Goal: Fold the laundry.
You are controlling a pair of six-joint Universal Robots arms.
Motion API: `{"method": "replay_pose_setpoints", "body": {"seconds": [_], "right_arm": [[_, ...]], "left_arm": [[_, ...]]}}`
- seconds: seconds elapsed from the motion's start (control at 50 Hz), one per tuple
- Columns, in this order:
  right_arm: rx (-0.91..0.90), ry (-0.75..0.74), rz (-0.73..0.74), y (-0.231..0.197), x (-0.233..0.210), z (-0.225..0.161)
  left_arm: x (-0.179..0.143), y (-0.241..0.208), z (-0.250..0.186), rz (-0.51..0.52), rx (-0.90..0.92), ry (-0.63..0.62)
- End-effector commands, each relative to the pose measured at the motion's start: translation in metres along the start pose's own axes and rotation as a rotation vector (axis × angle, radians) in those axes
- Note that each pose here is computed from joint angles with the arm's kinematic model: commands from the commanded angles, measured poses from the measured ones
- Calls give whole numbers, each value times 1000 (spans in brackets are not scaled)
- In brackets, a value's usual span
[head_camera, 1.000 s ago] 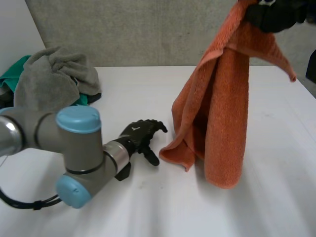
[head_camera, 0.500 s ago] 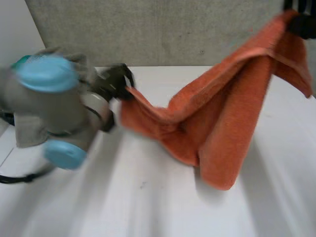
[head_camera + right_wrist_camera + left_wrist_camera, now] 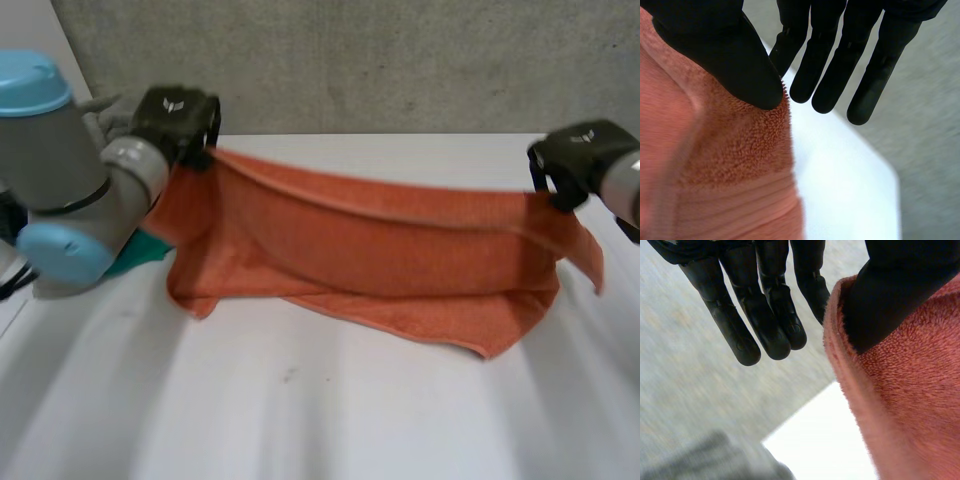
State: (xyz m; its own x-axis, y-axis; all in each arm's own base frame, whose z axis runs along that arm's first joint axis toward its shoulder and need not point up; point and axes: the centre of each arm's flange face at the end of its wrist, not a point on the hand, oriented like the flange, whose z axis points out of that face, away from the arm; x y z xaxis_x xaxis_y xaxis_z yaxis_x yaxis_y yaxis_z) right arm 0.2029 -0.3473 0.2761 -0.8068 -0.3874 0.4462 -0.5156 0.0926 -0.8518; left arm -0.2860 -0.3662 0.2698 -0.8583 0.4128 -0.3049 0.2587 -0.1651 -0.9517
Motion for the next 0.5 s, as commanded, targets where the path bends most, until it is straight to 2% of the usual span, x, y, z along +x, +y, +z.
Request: {"method": "replay_pose_setpoints", "body": {"seconds": [0.02,0.12,0.22,0.32,0.4,0.5], "right_arm": [[400,386,16,-74,35,36],[697,529,13,-118,56,27],[715,469,-16,-121,50,24],[564,335,-29,-99,36,23],[387,225,-23,-65,17,26],[123,80,-13,-8,-15,30]], "left_arm": [[-31,-83,52,44,509,-218],[-50,-124,51,53,755,-330],[-44,-127,42,51,713,-297],[-25,-80,36,37,488,-217],[-11,-46,15,29,319,-160],[13,19,-18,19,72,-79]]}}
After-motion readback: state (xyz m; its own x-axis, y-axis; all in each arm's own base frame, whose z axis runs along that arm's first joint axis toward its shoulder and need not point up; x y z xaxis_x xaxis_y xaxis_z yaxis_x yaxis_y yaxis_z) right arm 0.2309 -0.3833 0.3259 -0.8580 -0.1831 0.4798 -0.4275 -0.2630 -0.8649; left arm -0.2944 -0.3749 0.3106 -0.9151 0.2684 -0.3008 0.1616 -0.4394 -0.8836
